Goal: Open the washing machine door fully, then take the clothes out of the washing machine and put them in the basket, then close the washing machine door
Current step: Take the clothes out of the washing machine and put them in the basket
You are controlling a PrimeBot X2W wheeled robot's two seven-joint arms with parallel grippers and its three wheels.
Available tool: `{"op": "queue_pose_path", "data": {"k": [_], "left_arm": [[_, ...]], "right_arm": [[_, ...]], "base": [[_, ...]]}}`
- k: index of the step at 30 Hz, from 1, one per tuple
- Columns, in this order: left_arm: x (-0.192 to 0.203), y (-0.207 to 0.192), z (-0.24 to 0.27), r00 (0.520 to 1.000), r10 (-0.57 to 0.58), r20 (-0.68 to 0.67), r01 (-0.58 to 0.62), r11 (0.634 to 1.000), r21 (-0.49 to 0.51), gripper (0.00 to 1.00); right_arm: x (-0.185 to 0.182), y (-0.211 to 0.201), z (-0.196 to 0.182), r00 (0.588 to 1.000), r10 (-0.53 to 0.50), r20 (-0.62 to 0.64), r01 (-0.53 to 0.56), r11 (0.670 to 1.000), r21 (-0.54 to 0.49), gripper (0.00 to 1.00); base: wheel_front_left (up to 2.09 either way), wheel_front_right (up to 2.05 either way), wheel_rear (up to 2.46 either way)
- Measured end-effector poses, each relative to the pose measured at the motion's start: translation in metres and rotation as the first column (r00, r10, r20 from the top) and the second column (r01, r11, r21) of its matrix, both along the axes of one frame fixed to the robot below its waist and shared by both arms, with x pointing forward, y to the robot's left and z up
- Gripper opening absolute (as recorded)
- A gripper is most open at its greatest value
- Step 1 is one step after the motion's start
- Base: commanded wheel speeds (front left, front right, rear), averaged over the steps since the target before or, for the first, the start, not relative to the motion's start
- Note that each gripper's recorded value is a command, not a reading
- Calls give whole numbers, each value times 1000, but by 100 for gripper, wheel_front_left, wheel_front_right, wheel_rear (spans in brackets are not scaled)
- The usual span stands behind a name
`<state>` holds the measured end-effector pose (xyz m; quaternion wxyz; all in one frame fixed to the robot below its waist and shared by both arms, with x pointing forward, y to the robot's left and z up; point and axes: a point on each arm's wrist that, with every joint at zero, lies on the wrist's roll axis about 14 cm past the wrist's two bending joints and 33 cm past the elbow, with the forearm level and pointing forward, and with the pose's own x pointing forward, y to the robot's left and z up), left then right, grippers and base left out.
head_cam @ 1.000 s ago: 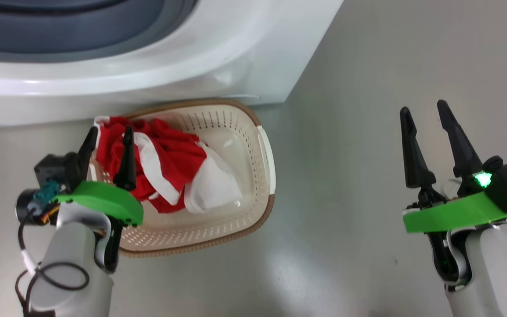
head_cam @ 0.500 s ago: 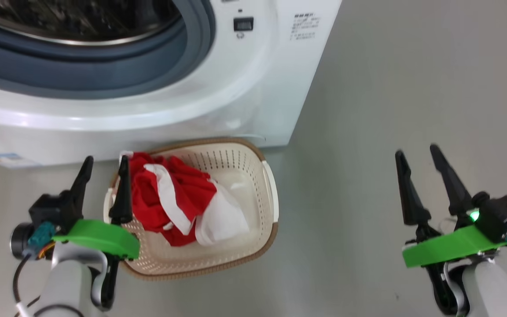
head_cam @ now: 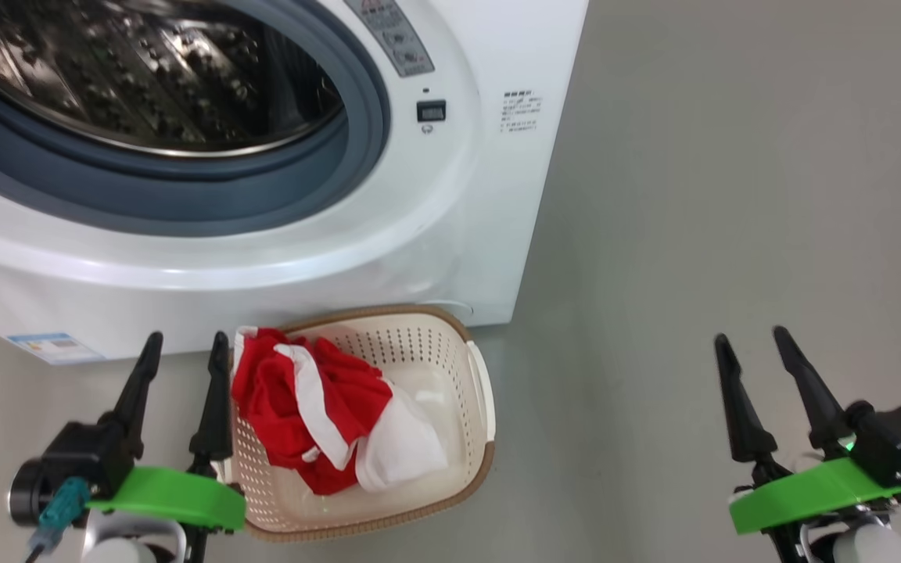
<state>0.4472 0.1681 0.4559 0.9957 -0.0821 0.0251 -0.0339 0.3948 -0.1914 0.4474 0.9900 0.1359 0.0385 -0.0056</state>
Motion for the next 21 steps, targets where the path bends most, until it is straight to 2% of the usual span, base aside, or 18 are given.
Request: {"op": "queue_pose_path", "data": {"k": [13, 21], "left_arm": [[-46, 18, 23, 998, 41, 56, -44, 998, 43, 100], [-67, 27, 29, 995, 64, 72, -68, 996, 52, 100]], "right_arm": [[-33, -4, 5, 1000, -8, 1, 8, 1000, -6, 100], [-40, -6, 10, 1000, -6, 12, 6, 1000, -13, 100]], "base": [[0, 0, 0], [0, 0, 0]]}}
